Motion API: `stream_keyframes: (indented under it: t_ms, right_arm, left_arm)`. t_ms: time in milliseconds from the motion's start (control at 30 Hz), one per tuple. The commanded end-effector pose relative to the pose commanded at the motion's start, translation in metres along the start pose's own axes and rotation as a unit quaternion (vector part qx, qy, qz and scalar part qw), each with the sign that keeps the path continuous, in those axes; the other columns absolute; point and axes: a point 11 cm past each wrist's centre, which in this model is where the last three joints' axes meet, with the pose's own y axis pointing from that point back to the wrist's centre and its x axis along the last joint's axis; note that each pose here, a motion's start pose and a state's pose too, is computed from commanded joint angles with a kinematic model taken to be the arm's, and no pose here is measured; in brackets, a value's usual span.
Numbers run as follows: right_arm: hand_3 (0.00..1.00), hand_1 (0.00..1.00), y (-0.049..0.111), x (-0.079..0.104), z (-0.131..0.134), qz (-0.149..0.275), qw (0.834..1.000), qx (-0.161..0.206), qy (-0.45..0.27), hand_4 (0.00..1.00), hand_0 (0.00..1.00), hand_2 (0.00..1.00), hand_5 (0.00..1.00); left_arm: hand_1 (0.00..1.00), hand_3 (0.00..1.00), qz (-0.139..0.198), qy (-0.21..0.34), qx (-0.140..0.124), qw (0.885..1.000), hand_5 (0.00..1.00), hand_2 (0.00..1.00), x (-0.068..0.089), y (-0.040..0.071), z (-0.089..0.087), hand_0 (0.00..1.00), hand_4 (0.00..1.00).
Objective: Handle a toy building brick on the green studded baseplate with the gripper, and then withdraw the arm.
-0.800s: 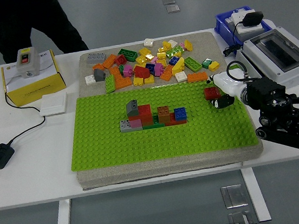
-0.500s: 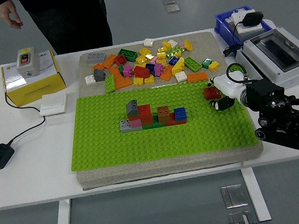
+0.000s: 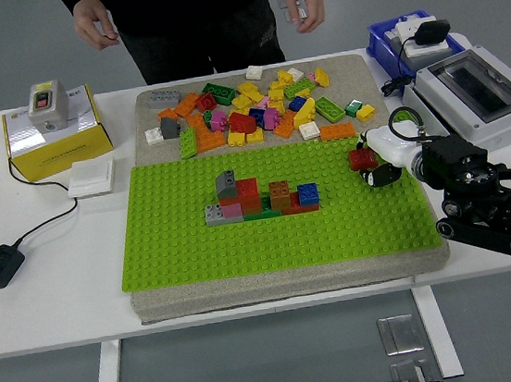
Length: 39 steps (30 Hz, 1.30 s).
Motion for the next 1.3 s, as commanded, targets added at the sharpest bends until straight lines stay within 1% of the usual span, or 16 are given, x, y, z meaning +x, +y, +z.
stream_keyframes:
  t_ms: [667, 1200, 1233, 1300]
  right_arm:
    - [0.704, 0.186, 0.0004, -0.0041, -0.0015, -0.001, 1.000, 0.003, 0.001, 0.564, 0.141, 0.657, 0.413]
    - [0.686, 0.180, 0.0014, -0.0022, -0.0032, 0.011, 1.000, 0.005, 0.004, 0.549, 0.137, 0.635, 0.423]
    - [0.558, 0.171, 0.0013, -0.0020, -0.0030, 0.011, 1.000, 0.005, 0.004, 0.375, 0.134, 0.500, 0.339]
    - [0.558, 0.171, 0.0013, -0.0017, -0.0027, 0.012, 1.000, 0.004, 0.004, 0.375, 0.134, 0.500, 0.339]
  left_arm:
    - [0.683, 0.699, -0.004, -0.001, -0.007, 1.000, 0.566, 0.622, -0.0037, -0.0005, 0.0015, 0.715, 0.349]
    - [0.681, 0.695, -0.004, -0.007, -0.010, 1.000, 0.568, 0.622, -0.0050, -0.0007, 0.0019, 0.714, 0.347]
    - [0.680, 0.700, -0.005, -0.006, -0.010, 1.000, 0.573, 0.624, -0.0051, -0.0007, 0.0019, 0.713, 0.345]
    - [0.680, 0.700, -0.005, -0.006, -0.010, 1.000, 0.573, 0.624, -0.0052, -0.0007, 0.0020, 0.713, 0.345]
